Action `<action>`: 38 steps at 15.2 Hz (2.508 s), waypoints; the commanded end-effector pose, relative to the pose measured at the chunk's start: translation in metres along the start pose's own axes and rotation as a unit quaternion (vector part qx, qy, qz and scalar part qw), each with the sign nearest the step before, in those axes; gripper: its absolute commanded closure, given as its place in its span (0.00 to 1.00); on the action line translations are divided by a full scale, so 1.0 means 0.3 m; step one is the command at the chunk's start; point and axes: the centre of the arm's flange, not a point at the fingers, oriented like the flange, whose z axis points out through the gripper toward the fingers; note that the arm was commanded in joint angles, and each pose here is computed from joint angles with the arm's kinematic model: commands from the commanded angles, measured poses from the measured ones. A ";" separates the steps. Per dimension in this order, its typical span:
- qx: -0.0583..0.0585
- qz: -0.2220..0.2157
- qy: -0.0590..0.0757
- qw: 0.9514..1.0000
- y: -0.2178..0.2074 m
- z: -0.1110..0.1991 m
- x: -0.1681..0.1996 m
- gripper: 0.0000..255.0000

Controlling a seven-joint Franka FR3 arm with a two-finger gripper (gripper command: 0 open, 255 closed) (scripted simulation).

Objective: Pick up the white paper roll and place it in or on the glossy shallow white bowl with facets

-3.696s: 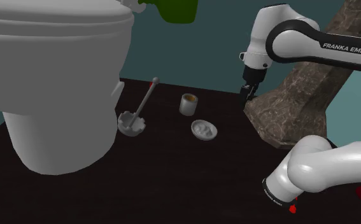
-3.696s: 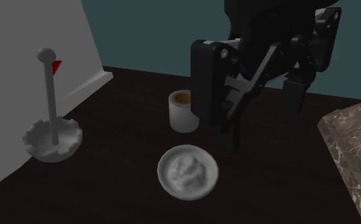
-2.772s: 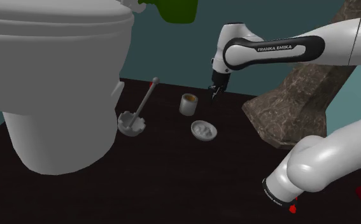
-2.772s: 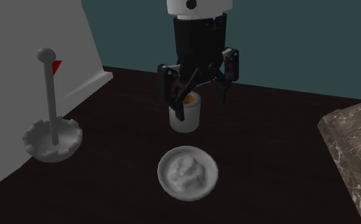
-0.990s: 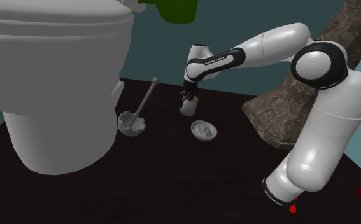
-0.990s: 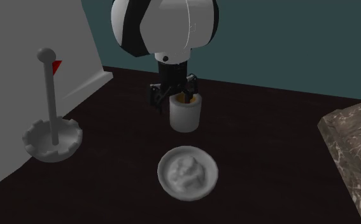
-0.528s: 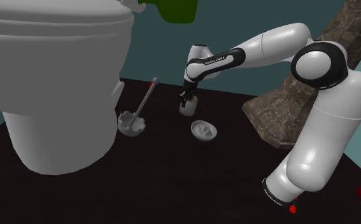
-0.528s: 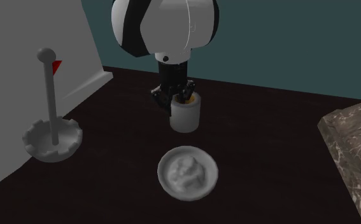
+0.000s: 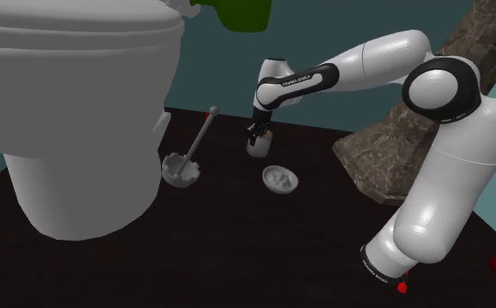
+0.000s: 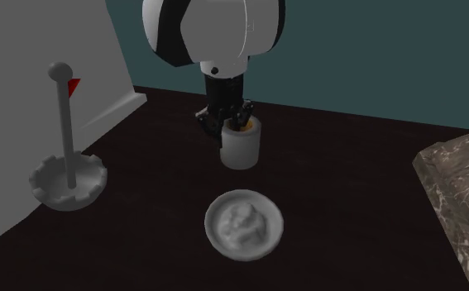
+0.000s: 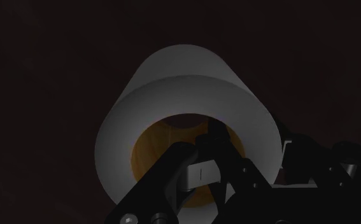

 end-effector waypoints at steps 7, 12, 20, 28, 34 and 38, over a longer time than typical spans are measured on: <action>0.000 0.000 0.000 1.000 0.002 -0.142 -0.001 1.00; 0.000 0.000 0.000 1.000 0.002 -0.230 0.000 1.00; 0.000 0.000 0.000 1.000 0.002 -0.370 0.000 1.00; 0.000 0.000 0.000 1.000 -0.152 -0.409 -0.315 1.00; 0.000 0.000 0.000 1.000 -0.267 -0.438 -0.550 1.00; 0.000 0.000 0.000 1.000 -0.309 -0.431 -0.637 1.00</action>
